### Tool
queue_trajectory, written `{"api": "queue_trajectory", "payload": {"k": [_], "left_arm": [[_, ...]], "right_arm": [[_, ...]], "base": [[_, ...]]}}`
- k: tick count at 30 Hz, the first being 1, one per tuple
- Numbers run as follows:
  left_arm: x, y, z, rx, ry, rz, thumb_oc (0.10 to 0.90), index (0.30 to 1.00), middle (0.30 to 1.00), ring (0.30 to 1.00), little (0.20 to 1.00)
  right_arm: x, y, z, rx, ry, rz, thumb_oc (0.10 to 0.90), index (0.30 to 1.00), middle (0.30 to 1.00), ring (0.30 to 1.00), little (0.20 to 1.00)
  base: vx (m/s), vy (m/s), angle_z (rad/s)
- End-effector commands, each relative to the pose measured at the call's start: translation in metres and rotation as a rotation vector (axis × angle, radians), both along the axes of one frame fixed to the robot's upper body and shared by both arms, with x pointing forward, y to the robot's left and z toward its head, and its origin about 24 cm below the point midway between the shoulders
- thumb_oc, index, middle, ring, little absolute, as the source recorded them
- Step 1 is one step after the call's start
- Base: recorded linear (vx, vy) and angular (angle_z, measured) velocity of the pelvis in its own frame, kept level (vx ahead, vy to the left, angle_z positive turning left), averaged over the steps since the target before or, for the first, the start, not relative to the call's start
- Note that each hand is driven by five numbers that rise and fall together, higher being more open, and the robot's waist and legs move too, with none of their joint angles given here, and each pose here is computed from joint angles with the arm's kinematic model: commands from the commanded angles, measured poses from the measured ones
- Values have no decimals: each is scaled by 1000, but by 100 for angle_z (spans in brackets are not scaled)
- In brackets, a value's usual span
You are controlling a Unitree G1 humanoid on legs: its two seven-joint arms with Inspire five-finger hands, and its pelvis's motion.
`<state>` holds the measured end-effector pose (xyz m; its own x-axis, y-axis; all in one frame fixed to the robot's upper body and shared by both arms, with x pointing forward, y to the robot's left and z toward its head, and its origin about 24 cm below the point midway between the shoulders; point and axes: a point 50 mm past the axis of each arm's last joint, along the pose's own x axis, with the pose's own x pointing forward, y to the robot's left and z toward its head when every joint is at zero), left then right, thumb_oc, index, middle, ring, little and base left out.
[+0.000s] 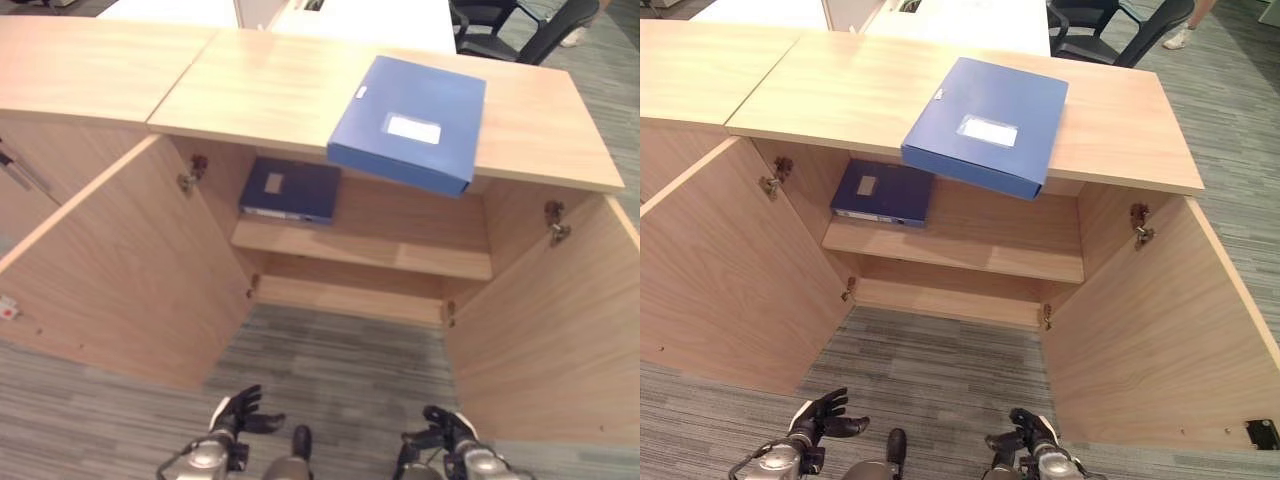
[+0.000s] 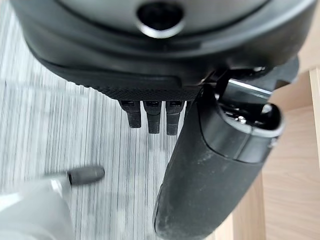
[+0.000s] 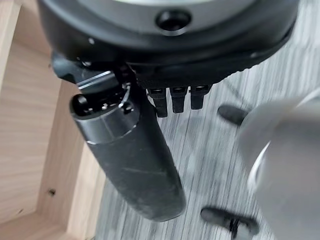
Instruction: Put the empty folder in the office cabinet
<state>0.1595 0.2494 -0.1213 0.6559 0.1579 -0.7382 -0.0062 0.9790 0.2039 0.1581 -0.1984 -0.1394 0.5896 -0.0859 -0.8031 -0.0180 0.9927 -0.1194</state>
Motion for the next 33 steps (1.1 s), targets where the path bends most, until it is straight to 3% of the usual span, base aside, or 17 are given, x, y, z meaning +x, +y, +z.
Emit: {"api": "queue_trajectory", "payload": {"k": [1,11,19,33], "left_arm": [[16,1,13,12,-101,-26,800,900,900,900,900],[13,-2,9,1,-86,-2,800,900,900,900,900],[12,-13,4,-14,-68,-41,800,900,900,900,900],[25,-26,9,-58,-114,-35,800,900,900,900,900]], "right_arm": [[15,-25,13,-70,-77,-16,800,900,900,900,900],[17,-37,17,-85,-99,-88,800,900,900,900,900],[-13,-62,10,-125,-20,-168,800,900,900,900,900],[3,-72,21,-146,-82,-156,800,900,900,900,900]], "base": [[115,309,-22],[197,75,-1],[267,-71,67],[144,-146,8]]}}
